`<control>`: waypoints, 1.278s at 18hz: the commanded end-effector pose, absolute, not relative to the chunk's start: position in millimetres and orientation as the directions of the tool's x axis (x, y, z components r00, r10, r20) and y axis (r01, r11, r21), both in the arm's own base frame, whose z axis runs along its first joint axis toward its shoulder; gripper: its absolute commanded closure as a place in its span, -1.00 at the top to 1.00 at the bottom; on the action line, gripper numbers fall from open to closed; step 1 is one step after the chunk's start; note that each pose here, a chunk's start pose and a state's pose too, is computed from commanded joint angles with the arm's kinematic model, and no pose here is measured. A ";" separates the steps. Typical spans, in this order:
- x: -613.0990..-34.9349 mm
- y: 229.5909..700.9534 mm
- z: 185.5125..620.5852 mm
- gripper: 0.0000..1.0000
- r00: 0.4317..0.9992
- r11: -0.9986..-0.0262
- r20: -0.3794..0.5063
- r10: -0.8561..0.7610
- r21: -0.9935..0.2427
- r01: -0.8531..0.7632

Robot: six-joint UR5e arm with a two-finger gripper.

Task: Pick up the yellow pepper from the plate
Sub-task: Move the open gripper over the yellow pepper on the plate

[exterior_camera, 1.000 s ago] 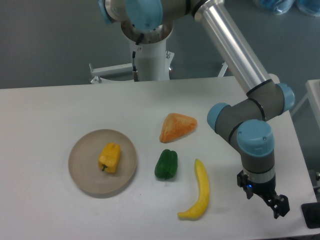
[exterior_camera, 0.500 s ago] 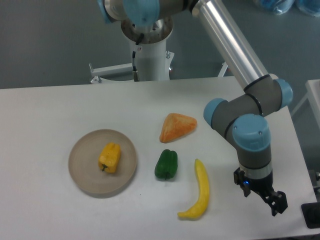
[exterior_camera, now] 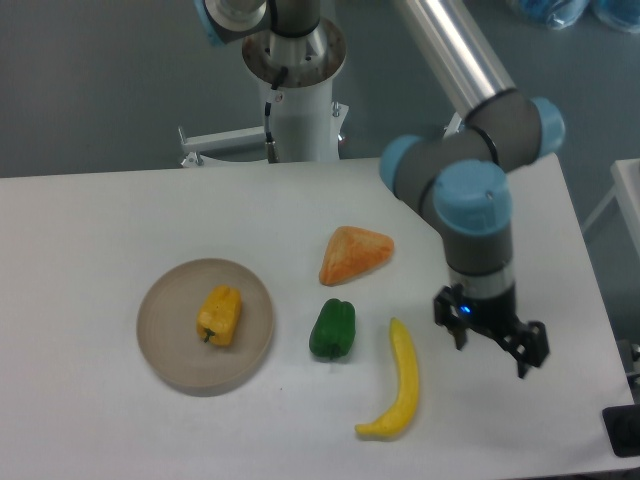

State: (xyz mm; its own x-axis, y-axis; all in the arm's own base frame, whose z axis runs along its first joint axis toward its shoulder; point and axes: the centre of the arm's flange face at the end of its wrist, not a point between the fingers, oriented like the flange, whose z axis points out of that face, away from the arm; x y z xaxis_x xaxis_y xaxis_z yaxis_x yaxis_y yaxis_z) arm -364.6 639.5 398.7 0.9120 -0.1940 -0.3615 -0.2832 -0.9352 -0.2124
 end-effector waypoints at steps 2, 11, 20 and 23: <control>-328.7 637.5 400.3 1.00 0.941 -0.948 -0.319 -0.110 -0.252 -0.196; -183.9 658.6 359.2 1.00 0.988 -0.955 -0.120 0.102 -0.288 0.063; -96.0 647.6 324.2 1.00 0.999 -0.971 -0.036 -0.011 -0.237 -0.019; -93.0 644.3 306.4 1.00 1.000 -0.977 -0.029 -0.011 -0.214 -0.017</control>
